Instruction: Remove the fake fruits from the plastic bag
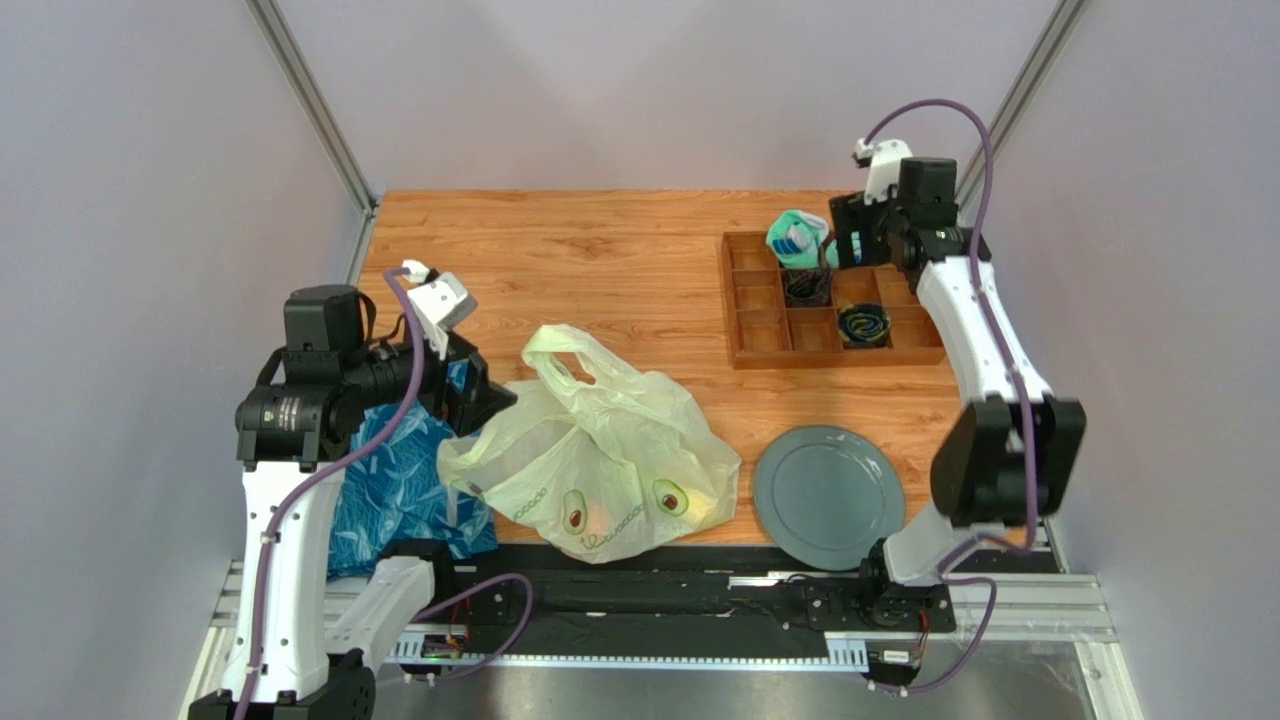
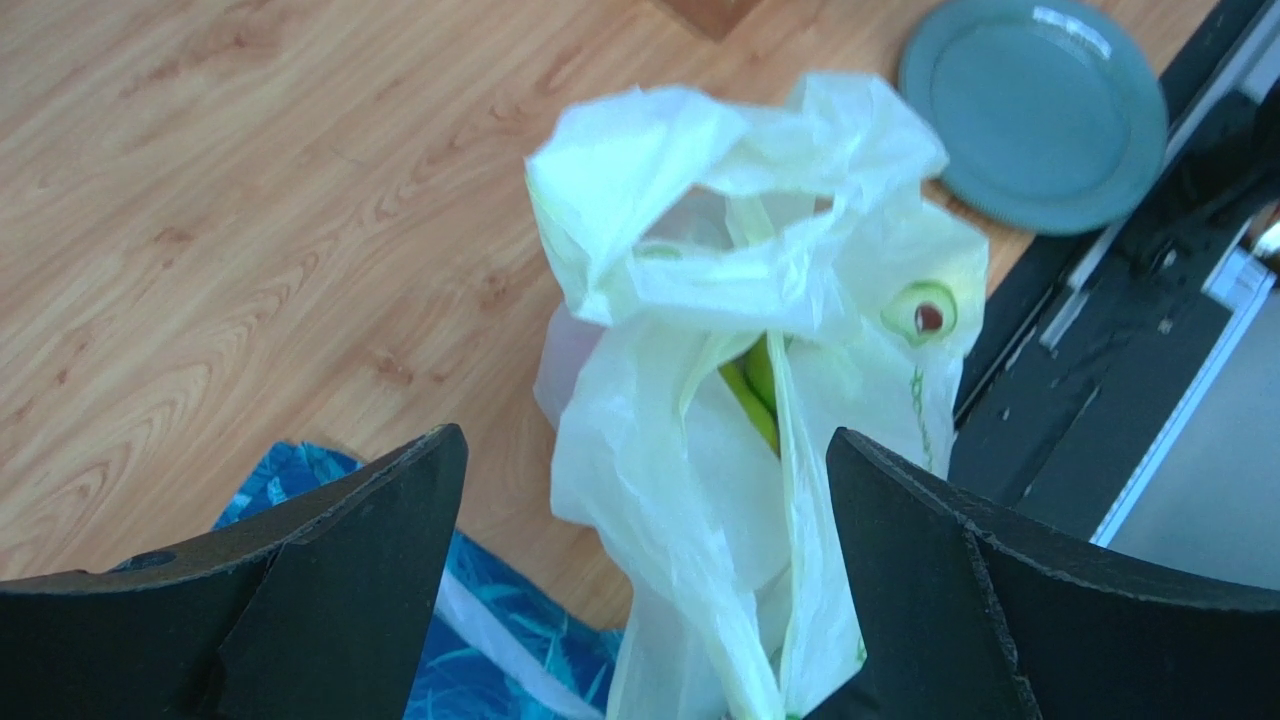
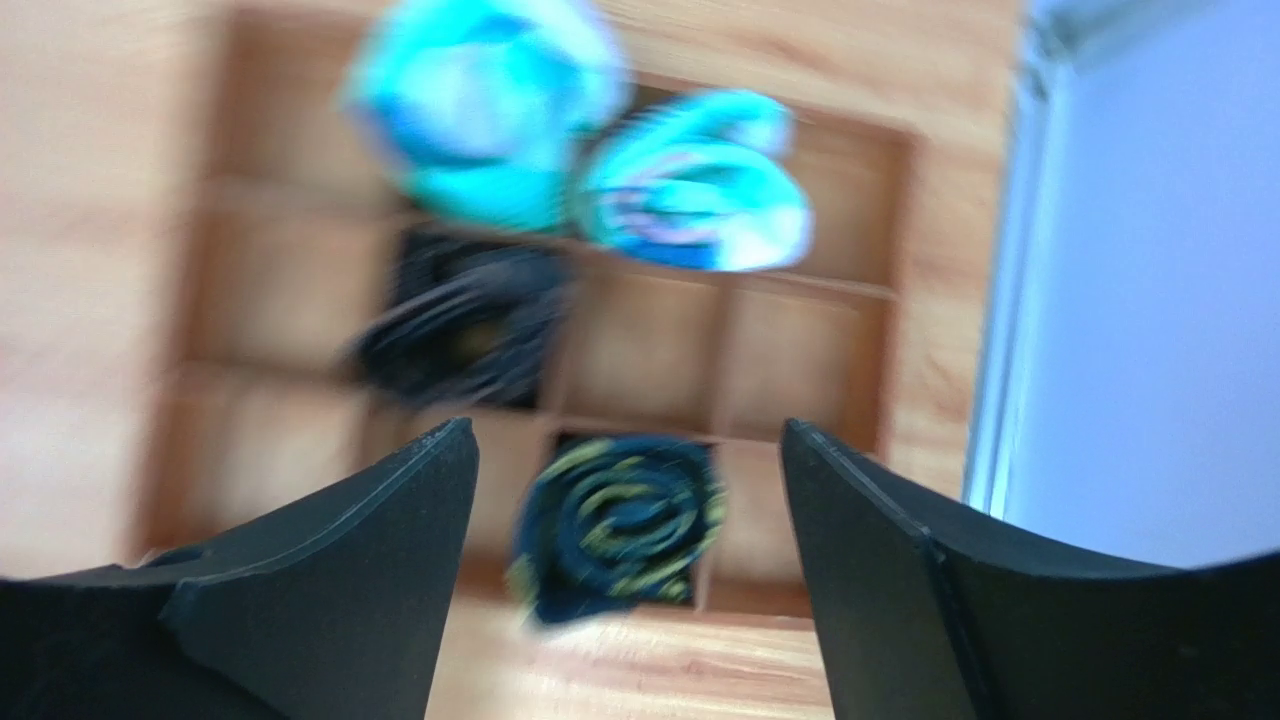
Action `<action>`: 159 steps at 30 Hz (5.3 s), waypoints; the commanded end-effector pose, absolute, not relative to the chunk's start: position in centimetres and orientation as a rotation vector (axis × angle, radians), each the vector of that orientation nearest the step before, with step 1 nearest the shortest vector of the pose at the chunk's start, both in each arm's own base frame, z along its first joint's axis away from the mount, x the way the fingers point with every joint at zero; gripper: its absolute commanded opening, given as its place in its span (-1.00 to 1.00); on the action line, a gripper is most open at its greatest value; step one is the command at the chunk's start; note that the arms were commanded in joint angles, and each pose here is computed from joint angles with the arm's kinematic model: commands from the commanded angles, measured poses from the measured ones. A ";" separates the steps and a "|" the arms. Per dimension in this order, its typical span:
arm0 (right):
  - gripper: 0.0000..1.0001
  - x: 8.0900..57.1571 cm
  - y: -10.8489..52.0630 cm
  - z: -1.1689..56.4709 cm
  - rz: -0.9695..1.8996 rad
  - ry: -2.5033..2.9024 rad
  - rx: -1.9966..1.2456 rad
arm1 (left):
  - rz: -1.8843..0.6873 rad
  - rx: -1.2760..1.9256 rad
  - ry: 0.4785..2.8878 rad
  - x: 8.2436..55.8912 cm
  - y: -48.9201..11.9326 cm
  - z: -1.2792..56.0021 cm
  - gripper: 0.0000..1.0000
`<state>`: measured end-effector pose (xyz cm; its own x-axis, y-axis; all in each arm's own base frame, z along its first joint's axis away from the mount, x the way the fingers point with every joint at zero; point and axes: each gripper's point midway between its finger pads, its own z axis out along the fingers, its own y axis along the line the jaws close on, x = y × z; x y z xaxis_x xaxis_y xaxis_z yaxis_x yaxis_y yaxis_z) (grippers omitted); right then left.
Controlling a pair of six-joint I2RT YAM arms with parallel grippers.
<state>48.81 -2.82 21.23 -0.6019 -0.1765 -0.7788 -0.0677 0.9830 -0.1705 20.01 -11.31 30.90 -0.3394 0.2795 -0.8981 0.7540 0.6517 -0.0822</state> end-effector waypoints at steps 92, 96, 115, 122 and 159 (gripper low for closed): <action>-0.12 23.3 22.3 6.1 0.908 1.782 -2.724 | -0.357 0.408 1.834 35.0 -6.0 39.4 0.17; 0.89 24.6 24.3 9.0 0.915 1.954 -2.468 | -0.230 0.333 1.871 34.1 -4.0 39.4 0.65; 0.77 30.5 39.5 37.7 1.129 1.604 -1.153 | -0.034 0.115 2.000 36.4 0.6 34.9 0.60; 0.78 33.6 45.9 34.6 1.091 1.622 -1.104 | -0.023 0.115 2.019 39.2 1.0 33.2 0.58; -0.93 39.7 48.9 31.6 0.929 1.672 -0.918 | -0.209 0.177 2.045 40.8 -1.7 33.0 -1.00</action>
